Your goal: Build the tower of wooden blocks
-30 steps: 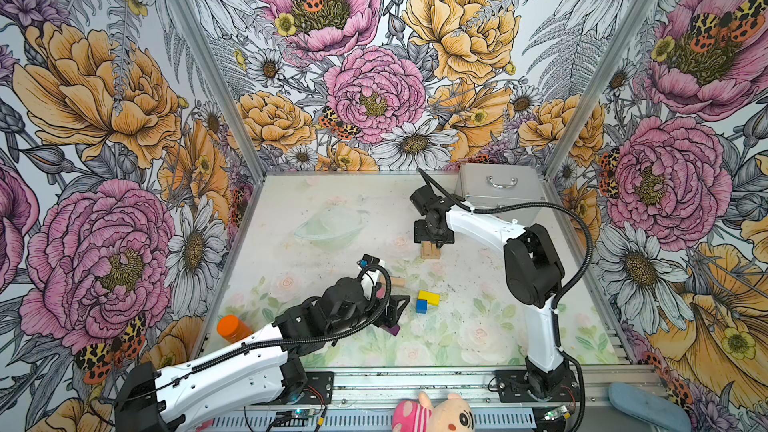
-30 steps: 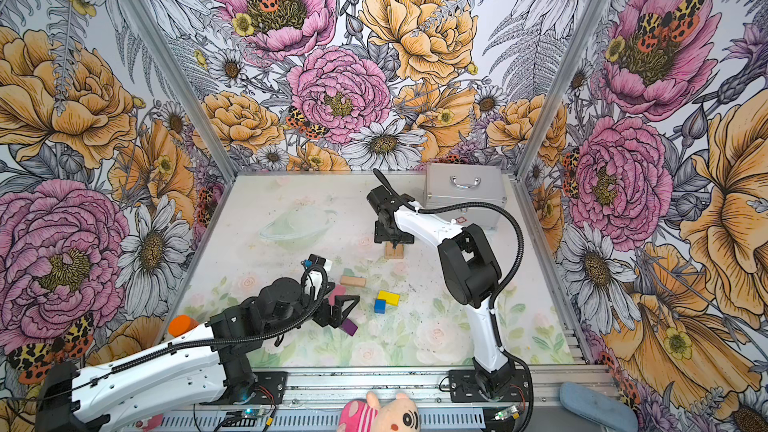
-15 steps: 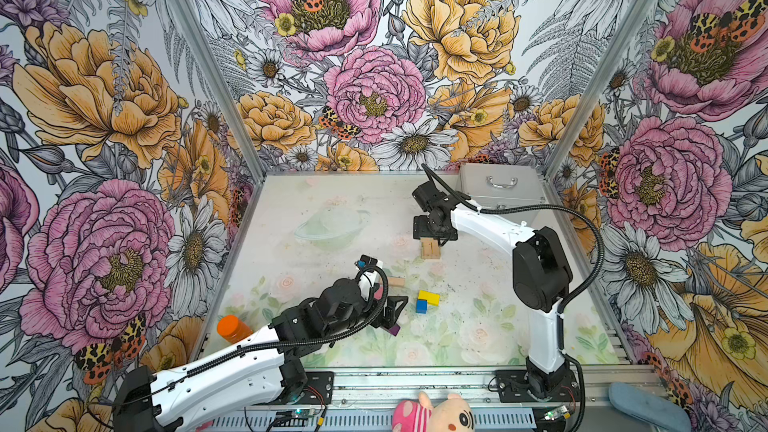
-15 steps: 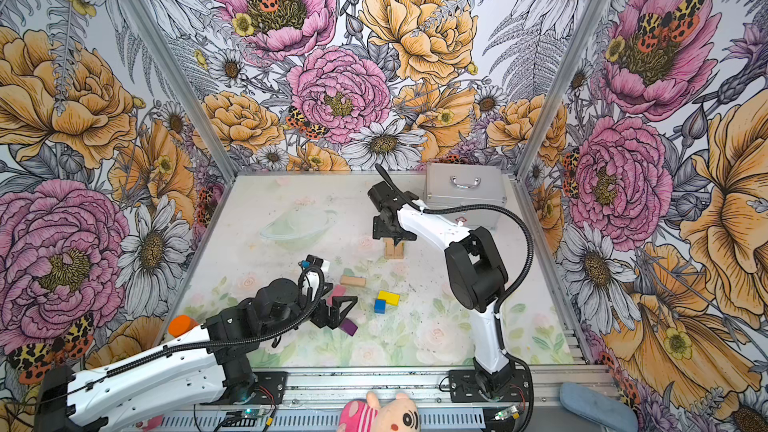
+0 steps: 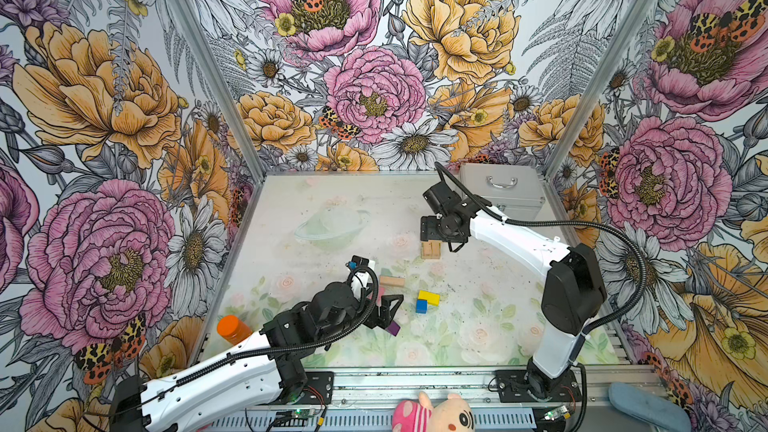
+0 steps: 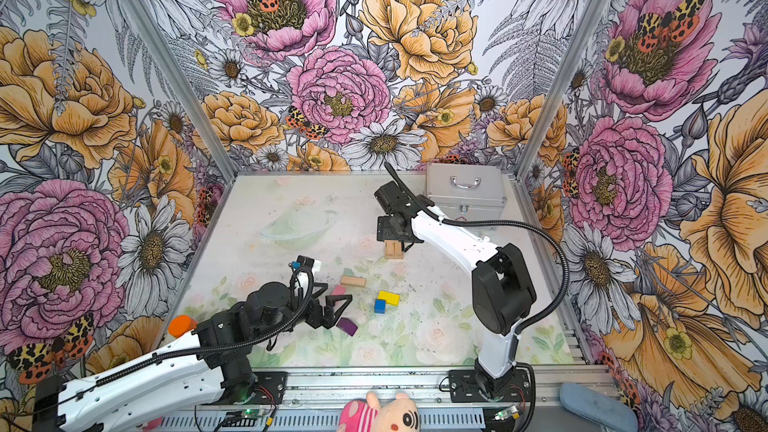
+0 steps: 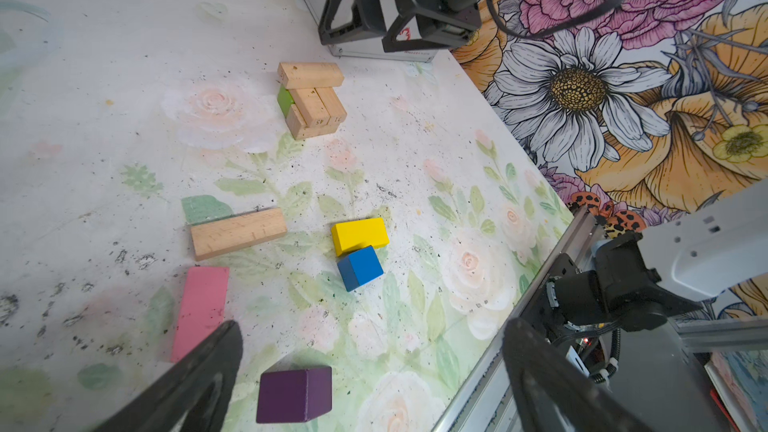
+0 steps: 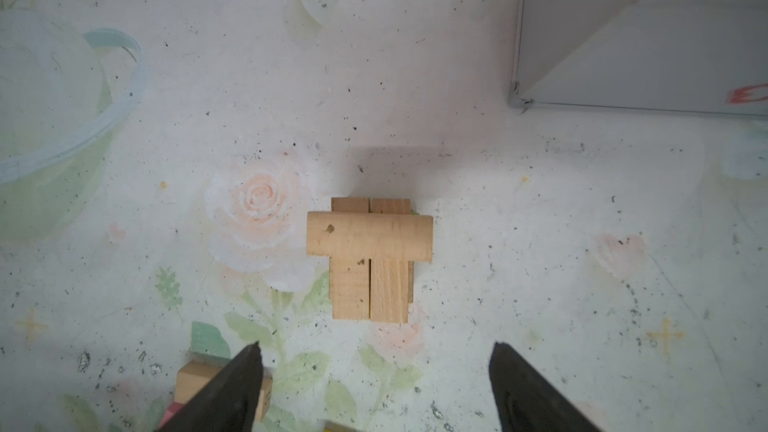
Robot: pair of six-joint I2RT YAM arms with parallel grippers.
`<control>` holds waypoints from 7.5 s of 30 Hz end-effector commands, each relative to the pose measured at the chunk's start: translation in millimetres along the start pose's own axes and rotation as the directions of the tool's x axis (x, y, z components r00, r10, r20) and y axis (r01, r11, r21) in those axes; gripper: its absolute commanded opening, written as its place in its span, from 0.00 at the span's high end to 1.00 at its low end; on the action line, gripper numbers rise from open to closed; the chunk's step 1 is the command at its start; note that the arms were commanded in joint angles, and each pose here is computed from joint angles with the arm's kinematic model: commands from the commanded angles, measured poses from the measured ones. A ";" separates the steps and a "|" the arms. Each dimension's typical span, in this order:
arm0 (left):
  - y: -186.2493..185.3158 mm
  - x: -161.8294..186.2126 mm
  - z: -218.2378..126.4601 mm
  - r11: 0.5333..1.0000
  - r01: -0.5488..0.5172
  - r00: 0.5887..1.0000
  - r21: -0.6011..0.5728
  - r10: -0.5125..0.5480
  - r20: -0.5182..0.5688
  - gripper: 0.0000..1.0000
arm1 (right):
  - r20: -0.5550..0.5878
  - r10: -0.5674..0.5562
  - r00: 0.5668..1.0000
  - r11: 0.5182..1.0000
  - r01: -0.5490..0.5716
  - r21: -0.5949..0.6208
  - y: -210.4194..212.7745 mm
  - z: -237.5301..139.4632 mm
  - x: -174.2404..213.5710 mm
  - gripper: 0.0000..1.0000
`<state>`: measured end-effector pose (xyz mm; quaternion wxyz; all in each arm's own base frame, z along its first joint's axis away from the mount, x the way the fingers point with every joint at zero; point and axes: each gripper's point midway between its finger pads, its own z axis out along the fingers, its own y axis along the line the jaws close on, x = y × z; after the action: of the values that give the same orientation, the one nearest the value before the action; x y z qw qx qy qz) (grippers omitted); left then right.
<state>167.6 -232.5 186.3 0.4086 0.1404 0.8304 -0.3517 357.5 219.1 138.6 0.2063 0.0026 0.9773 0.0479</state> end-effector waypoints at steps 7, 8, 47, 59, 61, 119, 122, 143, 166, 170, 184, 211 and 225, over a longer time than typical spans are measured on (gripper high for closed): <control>0.0 21.2 -13.2 0.998 0.033 0.999 -0.054 -0.031 0.034 0.01 | 0.033 -0.018 0.999 0.999 0.019 -0.028 -2.3 -25.5 39.9 0.13; -1.8 24.1 -14.3 0.998 0.032 0.999 -0.055 -0.030 0.032 0.01 | 0.036 -0.019 0.999 0.999 0.020 -0.030 -3.4 -27.7 43.9 0.13; -19.8 37.1 -20.6 0.993 -0.047 0.999 -0.112 0.049 0.012 0.01 | 0.071 -0.048 0.996 0.996 0.053 -0.077 -3.3 -39.6 67.1 0.13; 13.3 19.3 -24.8 0.978 0.051 0.998 -0.205 -0.041 0.051 0.01 | 0.082 -0.071 0.994 0.993 0.078 -0.093 1.2 -35.2 65.9 0.13; 22.1 9.0 -24.8 0.969 0.086 0.995 -0.230 -0.071 0.075 0.01 | 0.085 -0.077 0.993 0.992 0.084 -0.093 -0.9 -36.1 67.6 0.13; 90.7 -0.2 -18.9 0.932 0.240 0.968 -0.272 -0.209 0.137 0.06 | -0.028 -0.020 0.999 0.986 0.015 -0.163 61.1 -11.6 69.8 0.14; 91.5 4.5 -20.3 0.935 0.242 0.967 -0.259 -0.211 0.140 0.06 | -0.043 -0.036 0.998 0.984 0.028 -0.176 75.6 -8.9 72.8 0.14; 90.9 19.0 -22.7 0.960 0.199 0.975 -0.198 -0.173 0.140 0.06 | 0.007 -0.041 0.999 0.991 0.041 -0.130 102.0 -29.6 45.2 0.15; 86.7 27.1 -25.3 0.977 0.143 0.984 -0.155 -0.124 0.126 0.04 | -0.066 -0.022 0.998 0.995 0.016 -0.094 120.8 -10.3 50.9 0.13; 85.4 27.0 -26.7 0.979 0.143 0.984 -0.149 -0.125 0.126 0.03 | -0.080 -0.022 0.997 0.997 0.016 -0.077 123.9 -3.7 55.4 0.13; 82.0 28.7 -27.9 0.979 0.153 0.984 -0.136 -0.139 0.108 0.05 | -0.129 0.026 0.991 1.000 -0.023 0.021 117.6 28.6 82.1 0.12; 79.9 26.8 -29.1 0.979 0.153 0.984 -0.131 -0.138 0.115 0.05 | -0.213 0.091 0.973 0.996 -0.090 0.014 124.8 63.4 102.2 0.07; 78.8 25.3 -29.5 0.980 0.151 0.984 -0.128 -0.136 0.119 0.05 | -0.227 0.096 0.969 0.995 -0.089 0.041 120.7 75.1 108.7 0.07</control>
<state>178.1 -154.9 135.3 0.4329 0.0239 0.8416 -0.3220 284.0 351.6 50.8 0.0948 0.0341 0.9936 0.0515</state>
